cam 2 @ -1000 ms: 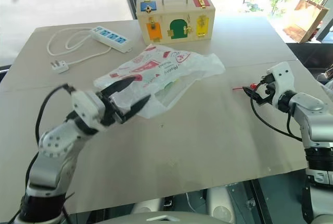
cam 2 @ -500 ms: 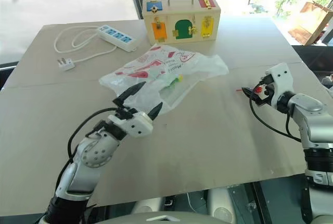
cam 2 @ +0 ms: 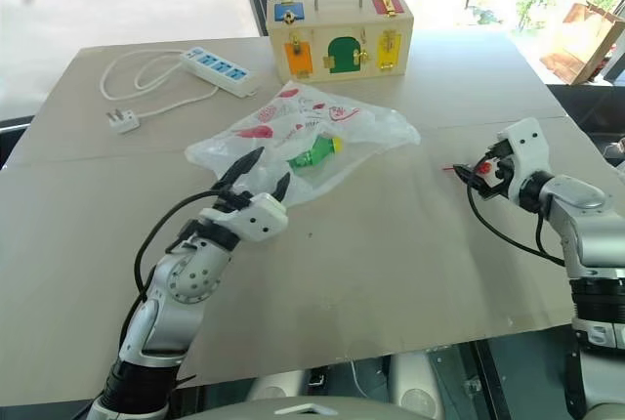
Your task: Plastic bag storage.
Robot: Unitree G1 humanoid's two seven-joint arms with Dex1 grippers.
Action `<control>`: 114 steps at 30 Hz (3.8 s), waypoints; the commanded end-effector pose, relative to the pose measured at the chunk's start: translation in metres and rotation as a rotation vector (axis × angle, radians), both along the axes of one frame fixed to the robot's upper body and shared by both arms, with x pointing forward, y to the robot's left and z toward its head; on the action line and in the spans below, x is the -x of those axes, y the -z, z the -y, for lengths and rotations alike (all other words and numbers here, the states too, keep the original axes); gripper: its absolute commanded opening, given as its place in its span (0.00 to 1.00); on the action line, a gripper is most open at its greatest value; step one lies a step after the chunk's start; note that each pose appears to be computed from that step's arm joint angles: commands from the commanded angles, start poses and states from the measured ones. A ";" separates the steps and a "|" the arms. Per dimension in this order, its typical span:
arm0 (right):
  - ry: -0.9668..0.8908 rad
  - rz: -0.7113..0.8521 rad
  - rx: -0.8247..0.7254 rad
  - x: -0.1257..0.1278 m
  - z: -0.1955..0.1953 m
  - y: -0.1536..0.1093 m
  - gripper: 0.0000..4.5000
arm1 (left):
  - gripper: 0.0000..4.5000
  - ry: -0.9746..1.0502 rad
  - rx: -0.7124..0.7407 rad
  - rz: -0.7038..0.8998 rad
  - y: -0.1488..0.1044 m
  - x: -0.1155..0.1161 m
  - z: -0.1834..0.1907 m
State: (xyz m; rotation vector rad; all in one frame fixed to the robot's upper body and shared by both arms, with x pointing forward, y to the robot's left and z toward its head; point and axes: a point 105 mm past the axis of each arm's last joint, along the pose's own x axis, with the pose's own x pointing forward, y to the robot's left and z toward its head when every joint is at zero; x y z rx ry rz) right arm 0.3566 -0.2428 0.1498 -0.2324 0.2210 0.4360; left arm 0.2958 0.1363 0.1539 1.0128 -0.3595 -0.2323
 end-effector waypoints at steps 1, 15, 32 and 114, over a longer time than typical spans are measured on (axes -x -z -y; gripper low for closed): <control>0.010 0.060 0.013 -0.003 0.003 -0.013 1.00 | 0.32 -0.026 0.035 0.067 -0.018 0.007 -0.008; 0.212 -0.107 -0.120 -0.034 0.059 0.021 1.00 | 0.03 0.170 0.572 -0.046 -0.031 0.023 -0.016; 0.093 -0.150 -0.423 -0.054 0.018 0.036 1.00 | 0.03 0.169 0.716 -0.138 -0.019 0.026 -0.015; -0.467 0.131 -0.120 -0.040 -0.148 -0.044 0.99 | 0.00 0.363 0.885 -0.287 -0.031 0.005 -0.058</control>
